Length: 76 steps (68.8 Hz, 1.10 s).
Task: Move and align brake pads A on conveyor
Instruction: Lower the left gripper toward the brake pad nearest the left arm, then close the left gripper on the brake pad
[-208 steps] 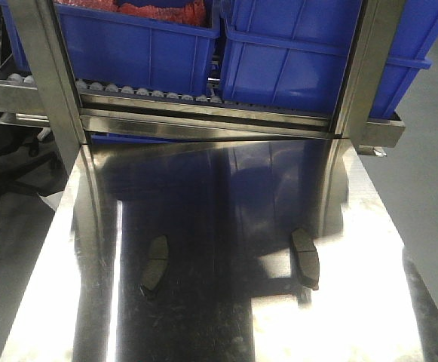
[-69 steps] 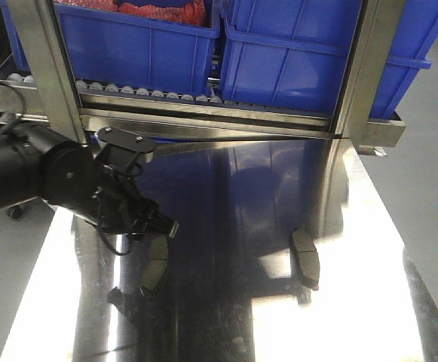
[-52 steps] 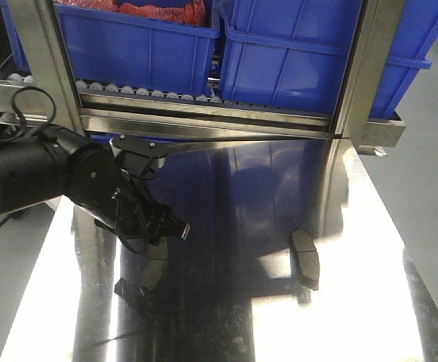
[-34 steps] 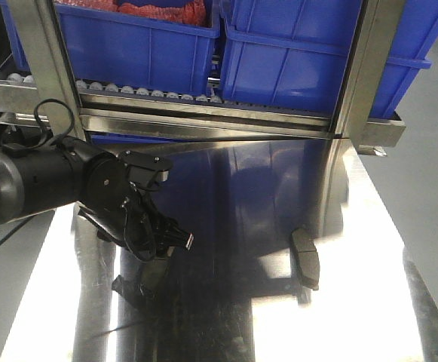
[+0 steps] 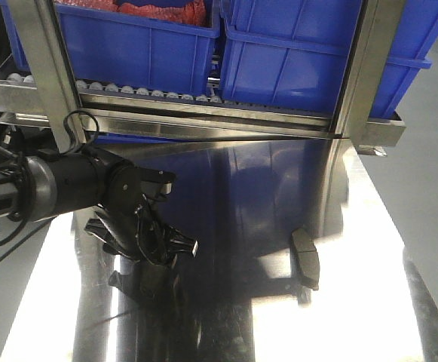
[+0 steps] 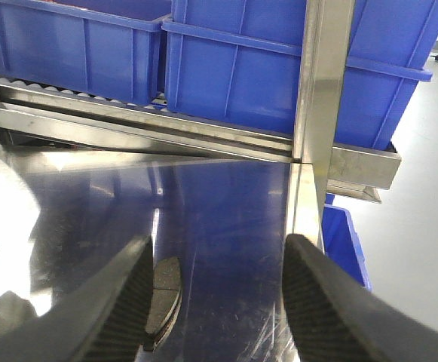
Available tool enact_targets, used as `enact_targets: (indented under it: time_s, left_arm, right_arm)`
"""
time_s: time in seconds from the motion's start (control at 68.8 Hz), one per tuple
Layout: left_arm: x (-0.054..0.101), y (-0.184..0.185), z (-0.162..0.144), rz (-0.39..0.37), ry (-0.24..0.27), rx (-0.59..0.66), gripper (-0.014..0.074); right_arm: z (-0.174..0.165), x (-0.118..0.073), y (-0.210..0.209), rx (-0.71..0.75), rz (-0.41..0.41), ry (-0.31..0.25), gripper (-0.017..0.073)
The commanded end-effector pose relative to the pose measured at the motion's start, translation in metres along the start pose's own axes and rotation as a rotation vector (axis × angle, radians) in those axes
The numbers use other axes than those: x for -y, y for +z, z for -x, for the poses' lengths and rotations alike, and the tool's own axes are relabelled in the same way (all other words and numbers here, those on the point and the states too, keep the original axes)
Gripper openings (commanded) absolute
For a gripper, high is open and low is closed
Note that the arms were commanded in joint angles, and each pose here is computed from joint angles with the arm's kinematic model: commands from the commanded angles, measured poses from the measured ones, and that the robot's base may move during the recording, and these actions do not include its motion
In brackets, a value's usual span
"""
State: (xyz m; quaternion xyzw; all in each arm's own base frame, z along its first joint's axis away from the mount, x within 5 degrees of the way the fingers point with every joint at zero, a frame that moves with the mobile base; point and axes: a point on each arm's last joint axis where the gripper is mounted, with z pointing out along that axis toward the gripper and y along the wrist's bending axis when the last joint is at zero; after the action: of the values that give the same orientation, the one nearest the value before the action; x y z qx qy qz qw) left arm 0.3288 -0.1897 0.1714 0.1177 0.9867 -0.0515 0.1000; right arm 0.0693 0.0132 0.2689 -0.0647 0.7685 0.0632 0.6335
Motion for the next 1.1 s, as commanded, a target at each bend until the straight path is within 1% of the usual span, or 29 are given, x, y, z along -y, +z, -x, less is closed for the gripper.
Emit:
enact_targets:
  time_s: [0.0, 0.145, 0.363, 0.639, 0.915, 0.988, 1.09]
  left_arm:
    - [0.004, -0.019, 0.007, -0.025, -0.017, 0.06, 0.049]
    - [0.005, -0.014, 0.007, -0.024, -0.02, 0.05, 0.049]
    - [0.009, -0.014, 0.009, -0.073, -0.061, 0.07, 0.0489]
    - [0.01, -0.006, 0.009, -0.079, -0.075, 0.046, 0.0489]
    - [0.011, 0.007, 0.012, -0.045, -0.068, -0.076, 0.0486]
    - [0.011, 0.011, 0.01, -0.035, -0.066, -0.108, 0.0475]
    - [0.01, 0.013, 0.009, -0.028, -0.062, -0.12, 0.0446]
  right_arm:
    - [0.015, 0.0, -0.002, 0.089, -0.004, -0.009, 0.037]
    - [0.015, 0.0, -0.002, 0.089, -0.004, -0.009, 0.037]
    - [0.015, 0.0, -0.002, 0.09, -0.004, -0.009, 0.037]
    - [0.015, 0.0, -0.002, 0.089, -0.004, -0.009, 0.037]
    - [0.015, 0.0, -0.002, 0.089, -0.004, -0.009, 0.037]
    - [0.015, 0.0, -0.002, 0.089, -0.004, -0.009, 0.037]
    - [0.015, 0.0, -0.002, 0.089, -0.004, -0.009, 0.037]
